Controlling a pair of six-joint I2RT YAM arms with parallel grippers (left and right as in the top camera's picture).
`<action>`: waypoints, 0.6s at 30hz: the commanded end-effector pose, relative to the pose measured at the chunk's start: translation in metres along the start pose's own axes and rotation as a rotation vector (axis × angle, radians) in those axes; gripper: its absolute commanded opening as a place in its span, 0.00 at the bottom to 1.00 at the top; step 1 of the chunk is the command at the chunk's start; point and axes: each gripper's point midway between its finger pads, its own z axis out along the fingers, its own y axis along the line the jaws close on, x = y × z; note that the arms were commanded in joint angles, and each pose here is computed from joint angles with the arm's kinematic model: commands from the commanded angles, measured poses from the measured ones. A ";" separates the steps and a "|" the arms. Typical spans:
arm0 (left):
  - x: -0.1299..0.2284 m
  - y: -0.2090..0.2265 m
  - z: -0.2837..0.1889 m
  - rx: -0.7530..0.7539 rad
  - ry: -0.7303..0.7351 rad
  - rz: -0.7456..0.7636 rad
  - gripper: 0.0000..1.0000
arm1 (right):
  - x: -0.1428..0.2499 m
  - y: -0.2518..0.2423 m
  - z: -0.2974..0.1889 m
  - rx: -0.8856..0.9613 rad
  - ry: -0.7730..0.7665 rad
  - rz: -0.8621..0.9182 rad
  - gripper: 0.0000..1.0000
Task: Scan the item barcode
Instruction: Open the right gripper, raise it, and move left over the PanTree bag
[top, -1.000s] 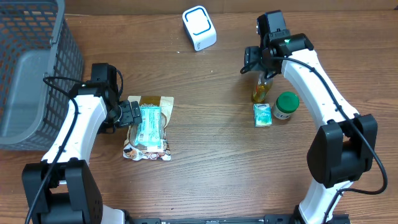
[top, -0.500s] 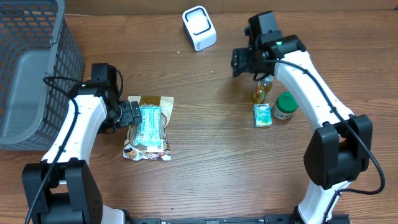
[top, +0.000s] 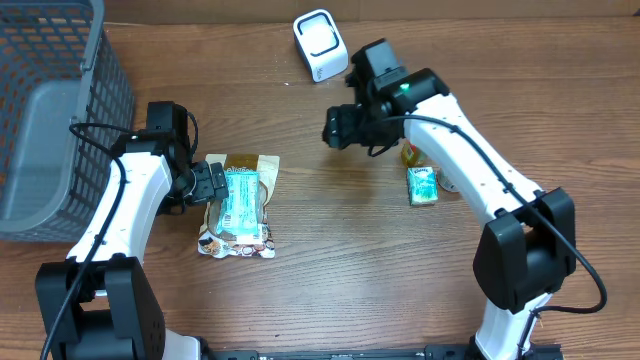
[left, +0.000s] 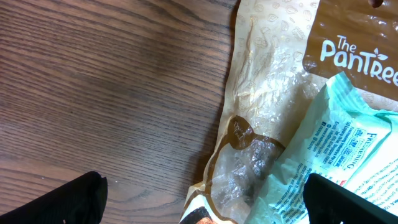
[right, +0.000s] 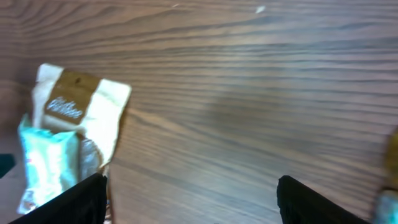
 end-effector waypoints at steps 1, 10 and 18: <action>-0.003 -0.004 -0.002 0.010 -0.007 0.015 1.00 | 0.002 0.016 -0.007 -0.035 -0.012 0.001 0.84; -0.003 -0.004 -0.002 0.010 -0.007 0.015 0.99 | 0.022 0.042 0.001 -0.048 0.029 0.039 0.83; -0.003 -0.004 -0.002 0.010 -0.007 0.015 1.00 | 0.048 0.076 0.018 -0.073 0.057 -0.051 1.00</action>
